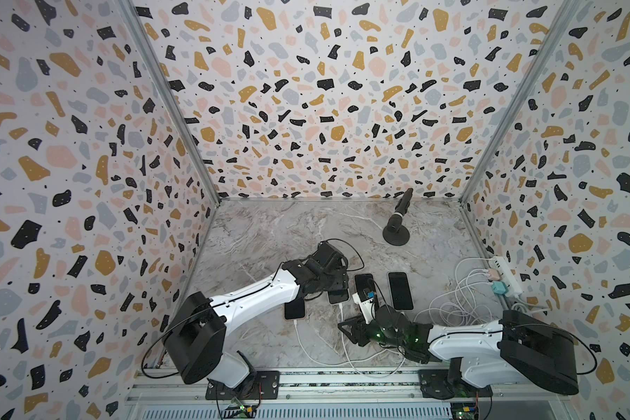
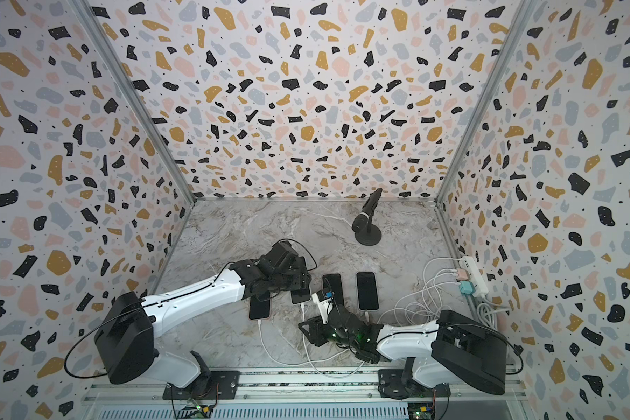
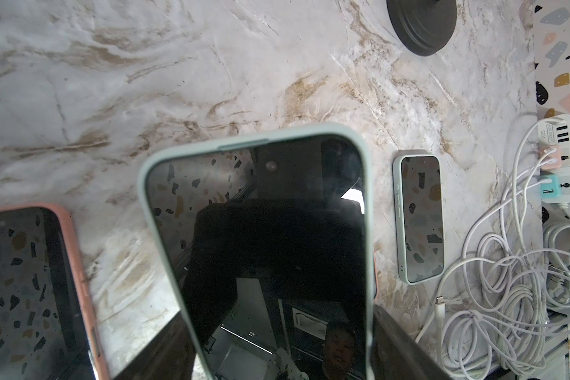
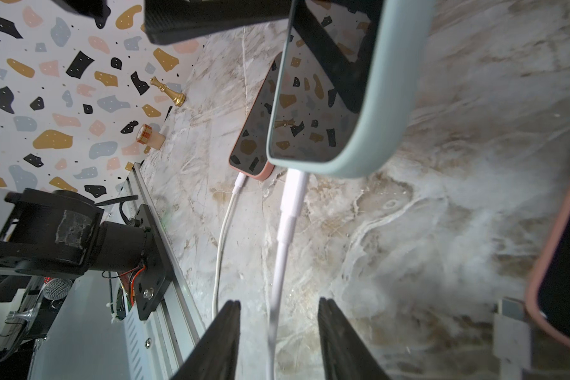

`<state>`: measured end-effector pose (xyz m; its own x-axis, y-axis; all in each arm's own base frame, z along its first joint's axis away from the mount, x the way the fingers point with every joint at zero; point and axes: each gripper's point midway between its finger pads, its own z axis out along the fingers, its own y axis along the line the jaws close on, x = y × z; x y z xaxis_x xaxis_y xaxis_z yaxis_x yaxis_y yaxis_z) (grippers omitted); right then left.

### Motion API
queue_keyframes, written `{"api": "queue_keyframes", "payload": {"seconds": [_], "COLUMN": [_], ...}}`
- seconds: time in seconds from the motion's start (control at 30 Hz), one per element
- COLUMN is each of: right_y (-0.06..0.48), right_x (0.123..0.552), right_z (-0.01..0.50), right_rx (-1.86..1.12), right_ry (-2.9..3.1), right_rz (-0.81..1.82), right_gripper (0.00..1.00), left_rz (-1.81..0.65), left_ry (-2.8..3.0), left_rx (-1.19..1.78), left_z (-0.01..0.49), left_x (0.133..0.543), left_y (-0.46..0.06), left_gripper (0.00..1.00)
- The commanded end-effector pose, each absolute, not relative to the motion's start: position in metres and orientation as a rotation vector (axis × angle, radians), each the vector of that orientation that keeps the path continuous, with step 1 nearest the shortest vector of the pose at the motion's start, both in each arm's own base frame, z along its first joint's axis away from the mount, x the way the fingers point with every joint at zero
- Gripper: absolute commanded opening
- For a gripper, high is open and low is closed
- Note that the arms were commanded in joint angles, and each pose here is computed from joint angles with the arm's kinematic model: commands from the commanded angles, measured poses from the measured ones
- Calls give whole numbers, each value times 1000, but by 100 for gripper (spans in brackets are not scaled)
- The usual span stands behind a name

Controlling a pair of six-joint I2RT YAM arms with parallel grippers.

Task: Unplug the charging cable from the phone
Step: Remove the charging cable from the phone.

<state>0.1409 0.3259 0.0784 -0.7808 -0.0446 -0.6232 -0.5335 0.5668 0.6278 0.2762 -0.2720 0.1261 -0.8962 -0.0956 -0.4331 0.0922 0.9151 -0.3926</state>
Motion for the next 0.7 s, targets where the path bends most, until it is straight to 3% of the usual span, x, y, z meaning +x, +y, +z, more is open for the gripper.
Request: {"api": "queue_keyframes", "payload": {"seconds": [0.0, 0.23, 0.67], "right_y": [337, 335, 339], "right_x": [145, 145, 146], "right_z": [96, 99, 95], "right_rx": [-455, -458, -479], "right_ry": [2195, 2193, 2220], "right_rz": [1208, 1198, 1176], "right_gripper": [43, 40, 24], "left_rz": [-653, -649, -639], "left_ry": [2531, 2533, 2523], "left_rx": [-9, -9, -17], "left_z": [151, 150, 152], "left_x": [285, 286, 288], "left_y": [-279, -278, -275], "left_gripper": [38, 38, 37]}}
